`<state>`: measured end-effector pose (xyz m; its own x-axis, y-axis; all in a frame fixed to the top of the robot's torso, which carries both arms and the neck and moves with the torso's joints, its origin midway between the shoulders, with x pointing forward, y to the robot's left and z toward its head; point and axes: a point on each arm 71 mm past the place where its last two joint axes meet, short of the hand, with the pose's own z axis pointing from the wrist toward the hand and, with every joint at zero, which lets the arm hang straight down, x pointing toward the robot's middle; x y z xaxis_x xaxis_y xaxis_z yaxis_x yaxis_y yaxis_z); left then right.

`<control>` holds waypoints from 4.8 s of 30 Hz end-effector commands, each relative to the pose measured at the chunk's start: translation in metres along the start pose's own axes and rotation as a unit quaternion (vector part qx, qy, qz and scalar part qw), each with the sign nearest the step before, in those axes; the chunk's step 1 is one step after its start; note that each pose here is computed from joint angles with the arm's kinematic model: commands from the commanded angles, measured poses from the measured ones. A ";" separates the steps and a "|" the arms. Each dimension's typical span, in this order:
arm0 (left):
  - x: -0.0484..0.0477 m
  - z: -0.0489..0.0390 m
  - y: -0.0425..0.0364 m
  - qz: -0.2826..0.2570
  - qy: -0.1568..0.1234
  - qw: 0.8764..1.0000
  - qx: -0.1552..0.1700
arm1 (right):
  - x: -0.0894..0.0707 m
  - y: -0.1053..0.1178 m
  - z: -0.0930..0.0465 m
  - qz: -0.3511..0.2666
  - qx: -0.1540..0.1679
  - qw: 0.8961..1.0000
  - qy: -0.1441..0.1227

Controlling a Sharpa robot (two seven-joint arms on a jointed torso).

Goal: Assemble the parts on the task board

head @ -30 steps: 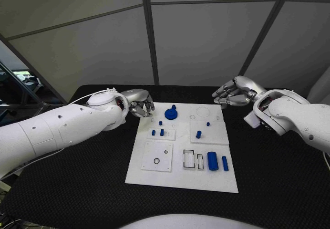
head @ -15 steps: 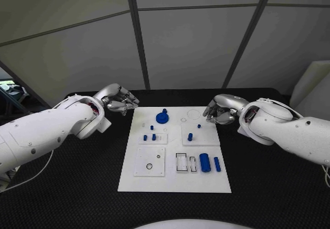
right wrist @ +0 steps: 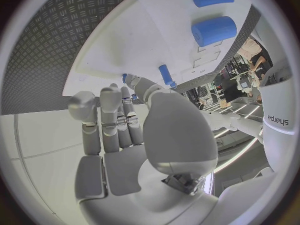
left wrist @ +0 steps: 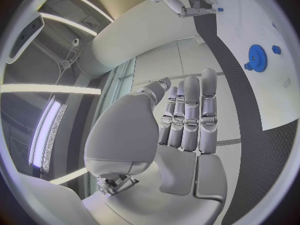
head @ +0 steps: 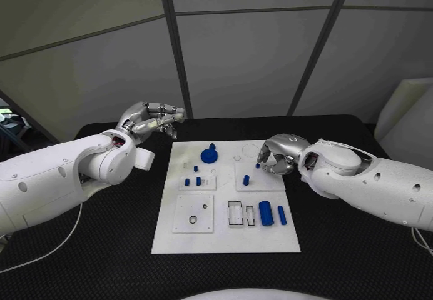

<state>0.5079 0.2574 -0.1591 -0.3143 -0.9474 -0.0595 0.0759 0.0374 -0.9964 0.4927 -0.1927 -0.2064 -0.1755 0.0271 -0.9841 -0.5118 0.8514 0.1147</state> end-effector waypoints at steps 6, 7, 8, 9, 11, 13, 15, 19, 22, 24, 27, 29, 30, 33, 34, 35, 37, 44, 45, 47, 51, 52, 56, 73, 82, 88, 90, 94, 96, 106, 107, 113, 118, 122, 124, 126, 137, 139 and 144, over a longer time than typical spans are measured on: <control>0.0020 -0.0006 -0.0047 -0.052 -0.004 0.998 0.022 | 0.003 0.003 0.008 -0.020 0.002 1.000 0.005; 0.0023 -0.0006 -0.0048 -0.052 -0.004 0.998 0.022 | 0.003 0.003 0.009 -0.020 0.001 1.000 0.005; 0.0025 -0.0006 -0.0048 -0.053 -0.004 0.998 0.022 | 0.004 0.004 0.010 -0.020 0.000 1.000 0.005; 0.0027 -0.0006 -0.0048 -0.053 -0.004 0.998 0.022 | 0.004 0.005 0.011 -0.020 -0.001 1.000 0.005; 0.0030 -0.0005 -0.0048 -0.053 -0.003 0.998 0.022 | 0.004 0.007 0.012 -0.020 -0.002 1.000 0.006; 0.0033 -0.0004 -0.0048 -0.053 -0.003 0.998 0.022 | 0.005 0.008 0.013 -0.020 -0.003 1.000 0.009; 0.0035 -0.0004 -0.0049 -0.053 -0.003 0.998 0.021 | 0.006 0.009 0.014 -0.020 -0.004 1.000 0.013; 0.0039 -0.0002 -0.0048 -0.054 -0.003 0.998 0.021 | 0.008 0.010 0.017 -0.021 -0.004 1.000 0.021; 0.0037 -0.0001 -0.0046 -0.053 -0.004 0.998 0.020 | 0.009 0.011 0.017 -0.022 -0.005 0.999 0.028; 0.0036 0.0000 -0.0045 -0.053 -0.004 0.998 0.020 | 0.011 0.012 0.017 -0.022 -0.006 0.999 0.033; 0.0038 0.0002 -0.0043 -0.053 -0.004 0.998 0.019 | 0.012 0.013 0.018 -0.022 -0.006 0.999 0.038; 0.0039 0.0003 -0.0042 -0.054 -0.003 0.998 0.019 | 0.013 0.013 0.018 -0.023 -0.006 0.999 0.041; 0.0039 0.0003 -0.0042 -0.054 -0.003 0.998 0.019 | 0.014 0.013 0.018 -0.024 -0.005 0.999 0.043; 0.0035 0.0003 -0.0040 -0.053 -0.004 0.998 0.018 | 0.015 0.012 0.018 -0.029 -0.002 0.998 0.049; 0.0033 0.0003 -0.0039 -0.053 -0.004 0.998 0.018 | 0.015 0.012 0.018 -0.031 0.000 0.998 0.051; 0.0032 0.0003 -0.0039 -0.053 -0.004 0.998 0.017 | 0.016 0.011 0.018 -0.033 0.001 0.998 0.052; 0.0030 0.0003 -0.0038 -0.053 -0.004 0.998 0.017 | 0.016 0.011 0.018 -0.037 0.003 0.998 0.055; 0.0022 0.0003 -0.0032 -0.053 -0.005 0.998 0.015 | 0.015 0.013 0.018 -0.040 -0.002 0.999 0.036; 0.0021 0.0004 -0.0032 -0.053 -0.005 0.998 0.015 | 0.015 0.014 0.018 -0.040 -0.002 0.999 0.034; 0.0017 0.0004 -0.0031 -0.053 -0.005 0.999 0.014 | 0.013 0.015 0.017 -0.039 -0.004 0.999 0.025; 0.0011 0.0004 -0.0029 -0.052 -0.006 0.999 0.014 | 0.011 0.016 0.016 -0.038 -0.007 0.999 0.008; 0.0010 0.0004 -0.0028 -0.052 -0.006 0.999 0.014 | 0.010 0.016 0.016 -0.037 -0.007 0.999 0.004; 0.0003 0.0005 -0.0026 -0.052 -0.007 0.999 0.013 | 0.007 0.017 0.012 -0.035 -0.008 0.999 -0.010; -0.0028 0.0018 -0.0009 -0.050 -0.011 0.999 0.011 | -0.015 0.032 -0.013 -0.013 -0.031 0.998 -0.062; 0.0006 0.0037 0.0003 -0.052 -0.008 0.999 0.010 | -0.031 0.077 -0.019 0.022 -0.090 0.992 -0.089; 0.0047 0.0060 0.0009 -0.054 -0.003 0.998 0.010 | -0.032 0.105 -0.012 0.043 -0.125 0.987 -0.087; 0.0068 0.0070 0.0011 -0.055 -0.001 0.998 0.010 | -0.031 0.114 -0.008 0.048 -0.134 0.986 -0.083; 0.0110 0.0090 0.0011 -0.057 0.003 0.998 0.011 | -0.025 0.127 0.001 0.057 -0.149 0.985 -0.072; 0.0127 0.0099 0.0012 -0.058 0.005 0.998 0.011 | -0.020 0.133 0.004 0.061 -0.156 0.984 -0.063; 0.0232 0.0150 0.0012 -0.063 0.016 0.998 0.011 | 0.016 0.159 0.014 0.081 -0.180 0.980 -0.016; 0.0237 0.0153 0.0012 -0.064 0.017 0.998 0.011 | 0.018 0.159 0.014 0.081 -0.180 0.980 -0.014; 0.0263 0.0171 0.0014 -0.065 0.020 0.998 0.012 | 0.028 0.161 0.019 0.082 -0.179 0.980 0.000; 0.0268 0.0177 0.0015 -0.065 0.020 0.998 0.012 | 0.033 0.162 0.020 0.080 -0.179 0.981 0.007; 0.0269 0.0179 0.0015 -0.065 0.020 0.998 0.012 | 0.035 0.162 0.020 0.077 -0.180 0.981 0.015; 0.0266 0.0179 0.0015 -0.065 0.020 0.998 0.012 | 0.036 0.163 0.020 0.075 -0.180 0.981 0.018; 0.0262 0.0180 0.0015 -0.065 0.020 0.998 0.012 | 0.037 0.163 0.019 0.073 -0.180 0.981 0.022; 0.0263 0.0187 0.0014 -0.065 0.020 0.998 0.013 | 0.041 0.163 0.020 0.065 -0.178 0.981 0.041; 0.0262 0.0187 0.0014 -0.065 0.020 0.998 0.013 | 0.041 0.163 0.020 0.064 -0.178 0.981 0.044; 0.0261 0.0188 0.0013 -0.065 0.020 0.998 0.013 | 0.043 0.164 0.020 0.061 -0.178 0.981 0.048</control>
<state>0.5175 0.2278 -0.1623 -0.3487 -0.9352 0.0617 0.0519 -0.0850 -0.9950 0.4183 -0.0425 -0.2313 -0.3192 0.0791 -0.9444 -0.7350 0.6084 0.2994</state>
